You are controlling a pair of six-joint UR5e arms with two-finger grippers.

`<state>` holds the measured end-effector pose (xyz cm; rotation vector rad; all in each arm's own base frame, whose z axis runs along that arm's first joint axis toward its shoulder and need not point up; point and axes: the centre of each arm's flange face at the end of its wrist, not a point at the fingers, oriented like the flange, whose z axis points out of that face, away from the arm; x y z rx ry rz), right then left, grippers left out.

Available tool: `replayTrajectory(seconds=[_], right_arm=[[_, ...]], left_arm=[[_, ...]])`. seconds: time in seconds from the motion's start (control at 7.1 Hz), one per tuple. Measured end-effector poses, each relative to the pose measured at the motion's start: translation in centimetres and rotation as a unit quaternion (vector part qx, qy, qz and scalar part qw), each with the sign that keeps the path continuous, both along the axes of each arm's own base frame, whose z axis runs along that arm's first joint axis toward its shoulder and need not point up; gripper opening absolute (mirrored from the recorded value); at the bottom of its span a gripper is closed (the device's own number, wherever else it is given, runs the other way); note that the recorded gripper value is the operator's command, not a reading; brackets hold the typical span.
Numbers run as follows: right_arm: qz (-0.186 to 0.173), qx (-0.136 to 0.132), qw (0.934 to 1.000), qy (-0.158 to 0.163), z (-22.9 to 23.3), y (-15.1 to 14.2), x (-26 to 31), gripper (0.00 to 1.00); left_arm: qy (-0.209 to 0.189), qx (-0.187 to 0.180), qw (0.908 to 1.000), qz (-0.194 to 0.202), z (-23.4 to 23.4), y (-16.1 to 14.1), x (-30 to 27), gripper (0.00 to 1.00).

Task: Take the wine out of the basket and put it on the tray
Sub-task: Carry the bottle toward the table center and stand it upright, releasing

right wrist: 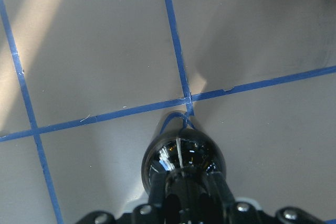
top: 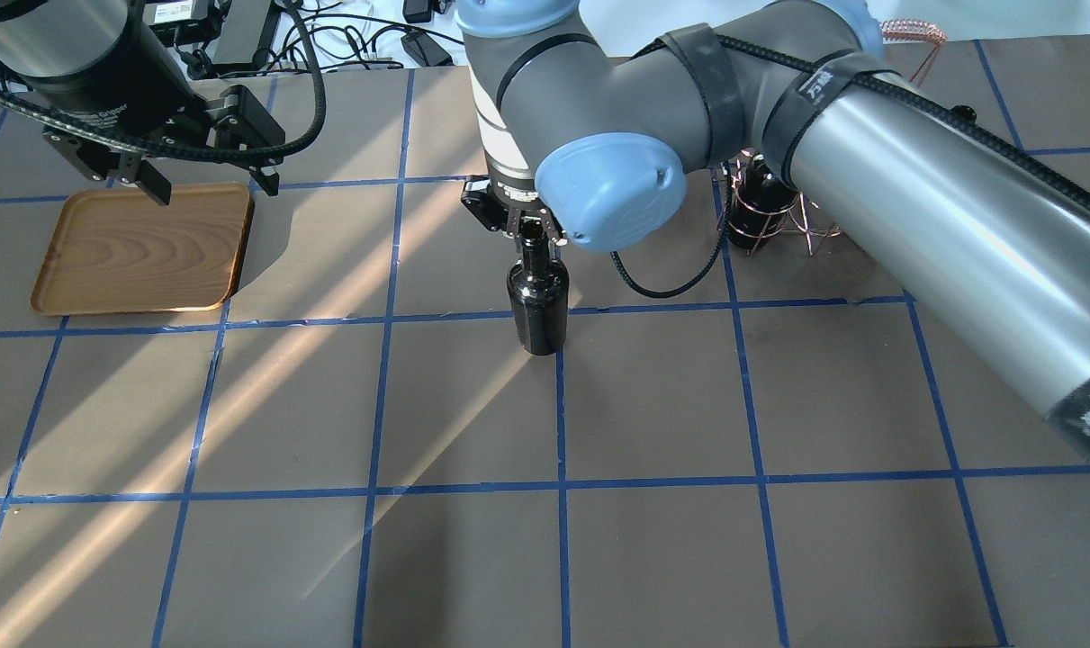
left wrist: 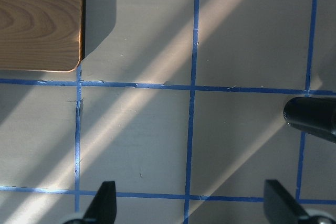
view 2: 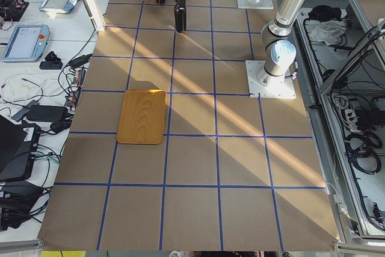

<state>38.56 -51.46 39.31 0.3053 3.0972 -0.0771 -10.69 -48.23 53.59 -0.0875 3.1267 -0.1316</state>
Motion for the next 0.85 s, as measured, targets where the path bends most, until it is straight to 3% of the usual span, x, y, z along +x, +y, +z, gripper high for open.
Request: replayTrajectory(seconds=[0.85], right_arm=[[-0.020, -0.019, 0.9995, -0.015, -0.7, -0.2, 4.3, 0.26]], left_arm=[[0.003, 0.001, 0.9999, 0.016, 0.0, -0.3, 1.5, 1.00]])
